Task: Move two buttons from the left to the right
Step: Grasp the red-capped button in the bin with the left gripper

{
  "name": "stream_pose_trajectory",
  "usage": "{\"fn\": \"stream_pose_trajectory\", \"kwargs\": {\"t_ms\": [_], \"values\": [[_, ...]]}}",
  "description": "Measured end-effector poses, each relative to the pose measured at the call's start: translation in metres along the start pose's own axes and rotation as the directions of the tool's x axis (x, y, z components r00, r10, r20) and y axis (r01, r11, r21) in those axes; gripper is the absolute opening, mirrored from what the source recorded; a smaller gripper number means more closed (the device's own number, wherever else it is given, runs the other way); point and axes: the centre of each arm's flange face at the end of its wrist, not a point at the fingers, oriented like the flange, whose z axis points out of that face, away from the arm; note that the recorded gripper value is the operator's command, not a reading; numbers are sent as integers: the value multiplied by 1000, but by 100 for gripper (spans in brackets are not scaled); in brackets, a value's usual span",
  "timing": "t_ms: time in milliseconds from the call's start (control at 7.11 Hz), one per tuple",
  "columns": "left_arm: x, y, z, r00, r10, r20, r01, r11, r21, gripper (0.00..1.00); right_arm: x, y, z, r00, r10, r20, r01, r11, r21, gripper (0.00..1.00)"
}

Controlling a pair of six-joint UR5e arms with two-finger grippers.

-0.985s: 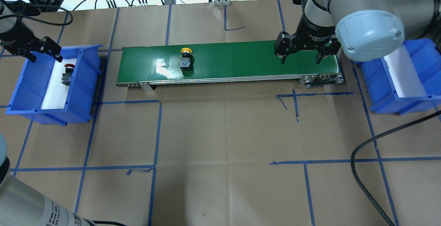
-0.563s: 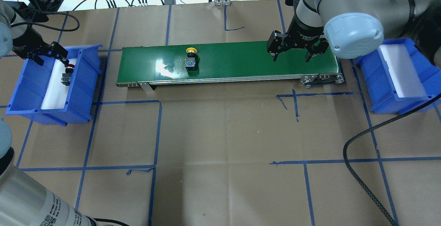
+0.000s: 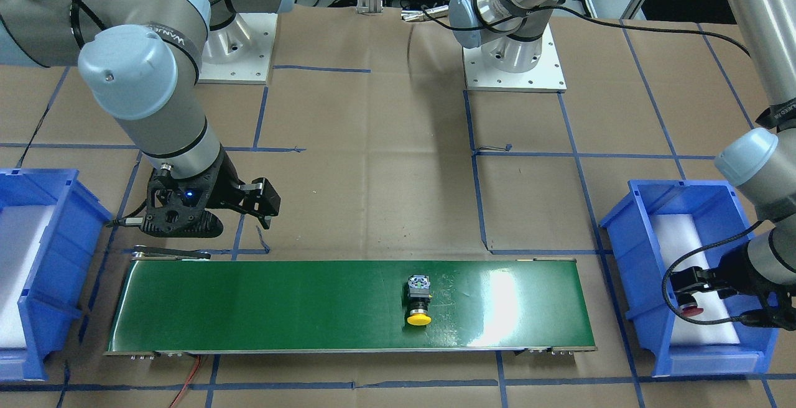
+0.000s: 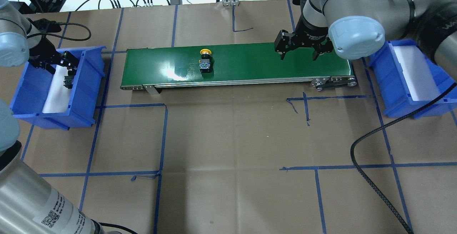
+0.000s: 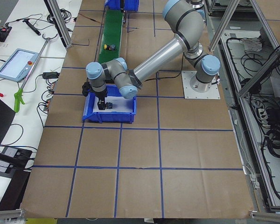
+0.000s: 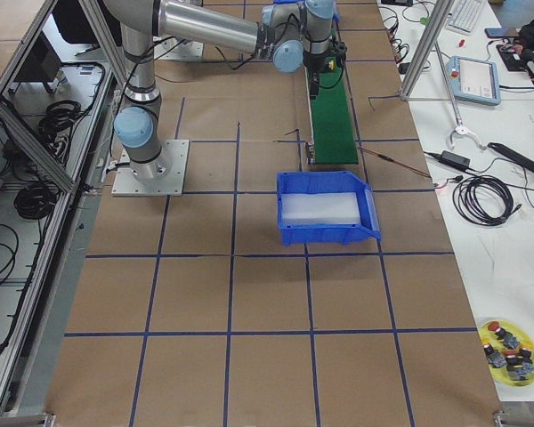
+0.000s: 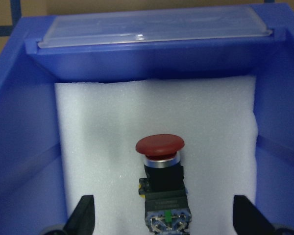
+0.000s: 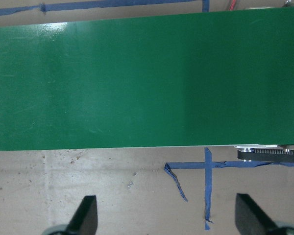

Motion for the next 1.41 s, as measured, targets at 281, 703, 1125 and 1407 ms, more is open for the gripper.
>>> {"fn": "stream_pose_trajectory", "kwargs": {"t_ms": [281, 703, 1125, 1407], "values": [[-1, -3, 12, 1000, -5, -3, 5, 1000, -4, 62, -1, -5, 7, 1000, 2, 6, -2, 1000, 7, 100], [0, -4, 14, 1000, -16, -9, 16, 1000, 2, 0, -1, -9, 14, 1000, 1, 10, -1, 1000, 10, 100], [-1, -3, -8, 999, -32, -1, 32, 999, 12, 0, 0, -11, 21, 1000, 2, 5, -2, 1000, 1, 100], [8, 12, -68, 999, -34, 0, 34, 999, 7, 0, 0, -13, 24, 1000, 1, 2, -1, 1000, 6, 100]]}}
